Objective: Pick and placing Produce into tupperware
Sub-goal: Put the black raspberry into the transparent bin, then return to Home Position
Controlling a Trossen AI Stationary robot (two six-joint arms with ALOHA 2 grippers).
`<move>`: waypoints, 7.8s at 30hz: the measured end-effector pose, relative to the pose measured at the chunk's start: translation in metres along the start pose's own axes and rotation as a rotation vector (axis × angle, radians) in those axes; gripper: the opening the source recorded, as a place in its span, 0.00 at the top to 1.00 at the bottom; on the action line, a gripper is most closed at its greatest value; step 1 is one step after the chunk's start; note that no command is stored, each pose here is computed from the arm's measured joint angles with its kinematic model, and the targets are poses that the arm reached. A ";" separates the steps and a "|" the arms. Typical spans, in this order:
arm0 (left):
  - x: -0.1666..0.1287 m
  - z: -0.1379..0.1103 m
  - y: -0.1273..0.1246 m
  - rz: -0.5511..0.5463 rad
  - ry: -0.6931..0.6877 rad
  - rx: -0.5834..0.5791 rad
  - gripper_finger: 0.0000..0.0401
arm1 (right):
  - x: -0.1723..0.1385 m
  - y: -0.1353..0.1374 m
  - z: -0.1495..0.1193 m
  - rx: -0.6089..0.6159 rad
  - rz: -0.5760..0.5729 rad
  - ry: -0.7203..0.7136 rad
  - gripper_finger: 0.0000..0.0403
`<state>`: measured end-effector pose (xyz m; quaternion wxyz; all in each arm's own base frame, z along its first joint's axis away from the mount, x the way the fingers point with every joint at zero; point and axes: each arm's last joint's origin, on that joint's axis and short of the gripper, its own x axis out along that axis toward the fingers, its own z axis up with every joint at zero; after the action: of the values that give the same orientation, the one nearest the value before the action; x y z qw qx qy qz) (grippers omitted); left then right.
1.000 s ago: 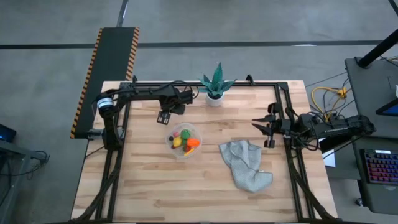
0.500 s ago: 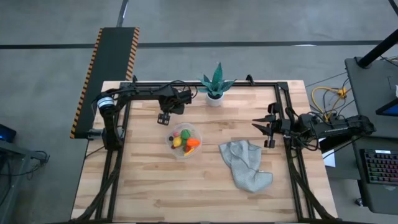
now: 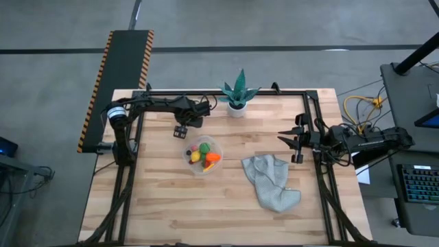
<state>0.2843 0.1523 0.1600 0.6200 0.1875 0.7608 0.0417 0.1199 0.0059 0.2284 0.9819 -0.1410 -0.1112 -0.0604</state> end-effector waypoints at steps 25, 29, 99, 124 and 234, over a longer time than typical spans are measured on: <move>0.021 0.000 0.003 -0.066 0.035 0.038 0.31 | 0.000 0.000 0.000 0.002 -0.001 0.002 0.85; 0.018 0.000 0.004 -0.074 0.020 0.043 0.35 | 0.000 0.000 -0.001 0.000 -0.002 0.007 0.85; -0.145 0.004 -0.120 0.026 -0.428 -0.249 0.83 | 0.000 0.000 0.000 0.004 -0.009 -0.002 0.85; -0.129 0.042 -0.163 -0.078 -0.441 -0.189 0.81 | 0.000 -0.001 0.002 0.016 -0.015 -0.022 0.85; -0.039 -0.153 -0.182 0.111 -1.803 -0.492 1.00 | 0.004 -0.007 0.023 0.003 -0.012 -0.036 0.85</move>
<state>0.1015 -0.0031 0.1771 0.9952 0.0488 -0.0477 0.0699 0.1179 0.0057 0.2532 0.9796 -0.1399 -0.1296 -0.0636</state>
